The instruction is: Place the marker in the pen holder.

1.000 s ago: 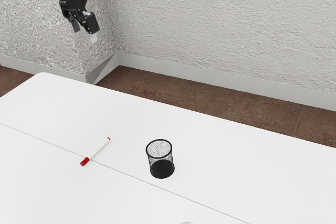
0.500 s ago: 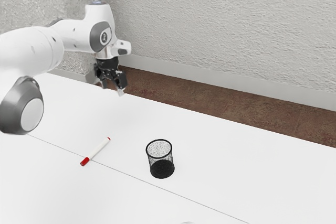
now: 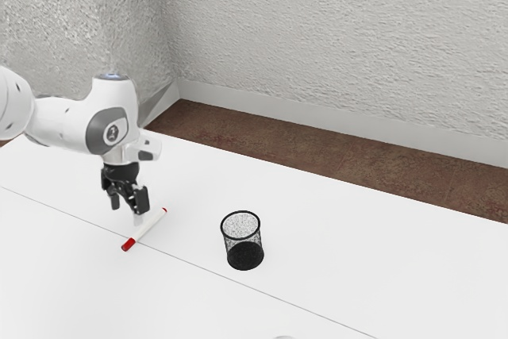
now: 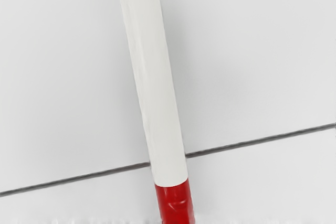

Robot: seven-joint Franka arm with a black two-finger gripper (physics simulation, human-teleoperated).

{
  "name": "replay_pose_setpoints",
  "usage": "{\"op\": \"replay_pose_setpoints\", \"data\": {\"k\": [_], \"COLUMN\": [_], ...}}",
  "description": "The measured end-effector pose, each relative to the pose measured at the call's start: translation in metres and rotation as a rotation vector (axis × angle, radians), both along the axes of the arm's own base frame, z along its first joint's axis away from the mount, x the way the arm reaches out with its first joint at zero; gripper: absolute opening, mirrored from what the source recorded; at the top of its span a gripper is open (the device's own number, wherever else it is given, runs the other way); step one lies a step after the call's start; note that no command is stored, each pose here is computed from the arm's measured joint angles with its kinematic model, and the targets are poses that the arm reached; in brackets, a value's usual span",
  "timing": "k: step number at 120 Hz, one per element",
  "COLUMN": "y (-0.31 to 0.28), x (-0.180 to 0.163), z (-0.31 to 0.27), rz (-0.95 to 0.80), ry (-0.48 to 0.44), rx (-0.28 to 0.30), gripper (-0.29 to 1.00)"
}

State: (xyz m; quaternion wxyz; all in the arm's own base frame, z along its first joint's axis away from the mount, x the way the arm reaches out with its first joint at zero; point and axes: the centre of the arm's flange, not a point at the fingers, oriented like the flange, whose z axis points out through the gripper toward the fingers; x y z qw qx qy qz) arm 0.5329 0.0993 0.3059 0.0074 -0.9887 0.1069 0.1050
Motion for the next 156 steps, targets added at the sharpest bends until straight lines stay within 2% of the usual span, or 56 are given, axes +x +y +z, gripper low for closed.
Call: {"op": "replay_pose_setpoints", "data": {"k": [21,84,132,156], "y": [-0.013,-0.003,0.003,0.003], "x": [-0.022,-0.019,-0.028,-0.030], "z": [-0.029,-0.062,-0.062,-0.063], "rz": [-0.006,0.050,0.081,0.097], "ry": [-0.027,-0.100,-0.106,-0.102], "rx": [0.001,0.028,0.026,0.019], "gripper": [0.68,0.67,0.29,0.16]}}
